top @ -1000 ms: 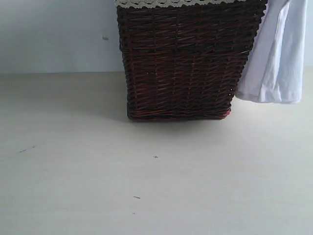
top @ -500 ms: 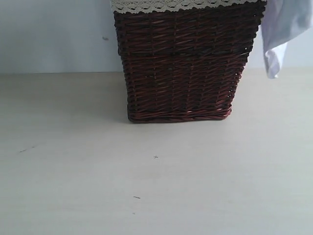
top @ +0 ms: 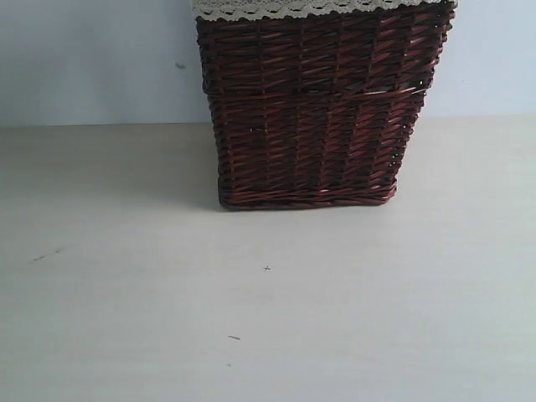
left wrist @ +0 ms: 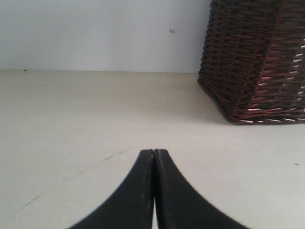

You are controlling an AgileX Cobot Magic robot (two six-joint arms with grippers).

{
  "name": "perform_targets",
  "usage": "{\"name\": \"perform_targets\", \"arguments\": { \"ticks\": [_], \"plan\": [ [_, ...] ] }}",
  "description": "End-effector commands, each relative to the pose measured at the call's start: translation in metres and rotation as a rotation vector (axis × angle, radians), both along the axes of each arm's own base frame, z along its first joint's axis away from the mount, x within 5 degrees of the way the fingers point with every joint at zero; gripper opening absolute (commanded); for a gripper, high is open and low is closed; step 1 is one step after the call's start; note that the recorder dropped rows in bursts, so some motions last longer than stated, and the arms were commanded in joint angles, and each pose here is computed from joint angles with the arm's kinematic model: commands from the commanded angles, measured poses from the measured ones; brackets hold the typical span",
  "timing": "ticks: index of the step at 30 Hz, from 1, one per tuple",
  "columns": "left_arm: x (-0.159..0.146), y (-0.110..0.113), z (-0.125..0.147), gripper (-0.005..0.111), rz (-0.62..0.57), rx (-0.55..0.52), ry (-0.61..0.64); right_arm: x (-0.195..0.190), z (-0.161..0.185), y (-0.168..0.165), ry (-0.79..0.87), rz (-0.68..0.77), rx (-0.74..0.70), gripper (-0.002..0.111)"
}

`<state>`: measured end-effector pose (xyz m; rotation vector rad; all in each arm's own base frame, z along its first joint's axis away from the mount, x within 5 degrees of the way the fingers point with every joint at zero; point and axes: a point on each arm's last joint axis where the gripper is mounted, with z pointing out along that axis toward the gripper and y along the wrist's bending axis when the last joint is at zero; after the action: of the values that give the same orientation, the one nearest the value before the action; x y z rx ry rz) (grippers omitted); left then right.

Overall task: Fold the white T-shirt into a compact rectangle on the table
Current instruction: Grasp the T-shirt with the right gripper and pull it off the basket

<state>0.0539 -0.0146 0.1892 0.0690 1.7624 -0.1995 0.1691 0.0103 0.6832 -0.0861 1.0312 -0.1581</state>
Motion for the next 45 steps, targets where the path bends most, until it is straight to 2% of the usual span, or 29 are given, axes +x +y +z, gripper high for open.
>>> {"name": "perform_targets", "arguments": {
  "ticks": [1, 4, 6, 8, 12, 15, 17, 20, 23, 34, 39, 42, 45],
  "plan": [
    [0.000, 0.000, 0.000, 0.001, 0.004, -0.004, -0.005, -0.027, -0.002, -0.005, 0.087, 0.019, 0.058, 0.000],
    [0.000, 0.000, 0.000, 0.001, 0.004, -0.004, -0.005, -0.033, -0.012, -0.006, 0.229, 0.021, 0.075, 0.000],
    [0.000, 0.000, 0.000, 0.001, 0.004, -0.004, -0.005, -0.048, -0.013, -0.008, 0.247, 0.016, 0.078, 0.000],
    [0.000, 0.000, 0.000, 0.001, 0.004, -0.004, -0.005, -0.069, -0.008, -0.011, 0.204, 0.018, 0.080, 0.000],
    [0.000, 0.000, 0.000, 0.001, 0.004, -0.004, -0.005, -0.127, 0.010, -0.018, -0.030, -0.002, 0.071, 0.000],
    [0.000, 0.000, 0.000, 0.001, 0.004, -0.004, -0.005, -0.157, 0.016, -0.024, -0.149, -0.055, 0.052, 0.000],
    [0.000, 0.000, 0.000, 0.001, 0.004, -0.004, -0.005, -0.165, 0.017, -0.026, -0.171, -0.071, 0.048, 0.000],
    [0.000, 0.000, 0.000, 0.001, 0.004, -0.004, -0.005, -0.164, 0.017, -0.026, -0.162, -0.060, 0.061, 0.000],
    [0.000, 0.000, 0.000, 0.001, 0.004, -0.004, -0.005, -0.153, 0.013, -0.019, -0.095, 0.040, 0.100, 0.000],
    [0.000, 0.000, 0.000, 0.001, 0.004, -0.004, -0.005, -0.102, -0.015, 0.016, 0.302, 0.379, 0.078, 0.000],
    [0.000, 0.000, 0.000, 0.001, 0.004, -0.004, -0.005, -0.067, -0.038, 0.033, 0.571, 0.512, 0.063, 0.000],
    [0.000, 0.000, 0.000, 0.001, 0.004, -0.004, -0.005, -0.054, -0.042, 0.043, 0.608, 0.614, 0.074, 0.000],
    [0.000, 0.000, 0.000, 0.001, 0.004, -0.004, -0.005, -0.057, -0.041, 0.049, 0.585, 0.689, 0.008, 0.000]
  ]
}}
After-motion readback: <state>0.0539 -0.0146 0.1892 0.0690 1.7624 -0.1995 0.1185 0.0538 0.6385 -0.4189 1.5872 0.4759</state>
